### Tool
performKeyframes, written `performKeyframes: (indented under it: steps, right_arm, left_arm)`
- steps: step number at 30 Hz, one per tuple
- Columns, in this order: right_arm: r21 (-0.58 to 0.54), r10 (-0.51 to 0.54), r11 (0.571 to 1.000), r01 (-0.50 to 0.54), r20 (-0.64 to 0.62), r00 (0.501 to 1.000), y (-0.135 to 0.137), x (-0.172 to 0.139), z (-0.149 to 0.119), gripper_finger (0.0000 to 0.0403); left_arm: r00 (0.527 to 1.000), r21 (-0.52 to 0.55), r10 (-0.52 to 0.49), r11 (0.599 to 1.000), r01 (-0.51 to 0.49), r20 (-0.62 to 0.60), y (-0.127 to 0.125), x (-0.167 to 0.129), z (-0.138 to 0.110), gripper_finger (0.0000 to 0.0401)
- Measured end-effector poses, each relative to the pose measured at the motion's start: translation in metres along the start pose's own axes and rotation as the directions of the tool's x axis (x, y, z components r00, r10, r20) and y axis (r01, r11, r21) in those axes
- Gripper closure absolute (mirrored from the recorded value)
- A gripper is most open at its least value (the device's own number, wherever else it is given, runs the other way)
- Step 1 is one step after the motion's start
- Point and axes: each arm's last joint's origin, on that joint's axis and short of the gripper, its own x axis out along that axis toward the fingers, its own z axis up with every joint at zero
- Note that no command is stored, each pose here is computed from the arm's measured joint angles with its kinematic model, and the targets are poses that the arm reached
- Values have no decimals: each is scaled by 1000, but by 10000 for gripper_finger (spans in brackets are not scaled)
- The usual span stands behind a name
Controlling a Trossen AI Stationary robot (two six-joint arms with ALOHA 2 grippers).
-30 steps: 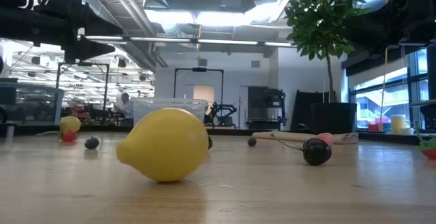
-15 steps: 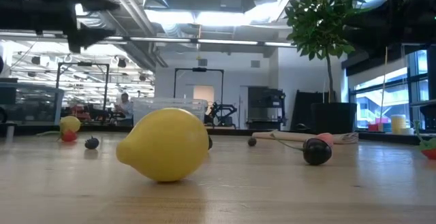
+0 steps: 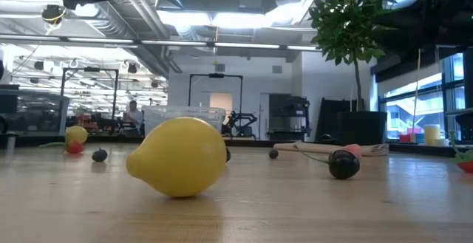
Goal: Pick and placing Produce into tupperware
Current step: Put the yellow lemon into the transparent bin
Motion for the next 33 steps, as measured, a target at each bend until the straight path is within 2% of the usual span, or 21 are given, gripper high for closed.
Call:
performKeyframes:
  steps: [4,11,16,20,22,24,26,28,30,33]
  right_arm:
    - [6,3,1000,-3,17,1000,0,0,2,224]
    - [37,5,999,-6,26,1000,1,0,3,224]
    - [115,4,993,-6,21,1000,0,0,2,224]
    - [108,4,994,-6,21,1000,0,0,2,224]
    - [109,4,994,-6,20,1000,0,0,2,224]
    - [114,3,993,-5,16,1000,0,0,2,224]
    - [132,3,991,-4,12,1000,0,0,1,224]
    - [133,3,991,-4,8,1000,0,0,1,224]
    - [131,2,991,-3,5,1000,0,0,1,224]
    - [130,2,991,-3,6,1000,0,0,1,224]
  left_arm:
    - [989,66,131,990,-127,-67,-17,13,15,23]
    - [955,55,249,968,-244,-160,-45,37,22,38]
    - [922,50,320,947,-316,-217,-56,57,10,45]
    - [894,61,339,940,-337,-292,-60,77,-6,48]
    - [865,61,357,931,-360,-352,-57,86,-14,48]
    - [815,51,393,910,-413,-426,-50,94,-21,48]
    - [732,88,459,870,-485,-503,-38,99,-29,48]
    - [630,127,522,818,-562,-574,-25,102,-37,48]
    - [506,164,569,754,-637,-648,-11,104,-44,48]
    - [341,212,601,662,-719,-723,5,108,-52,48]
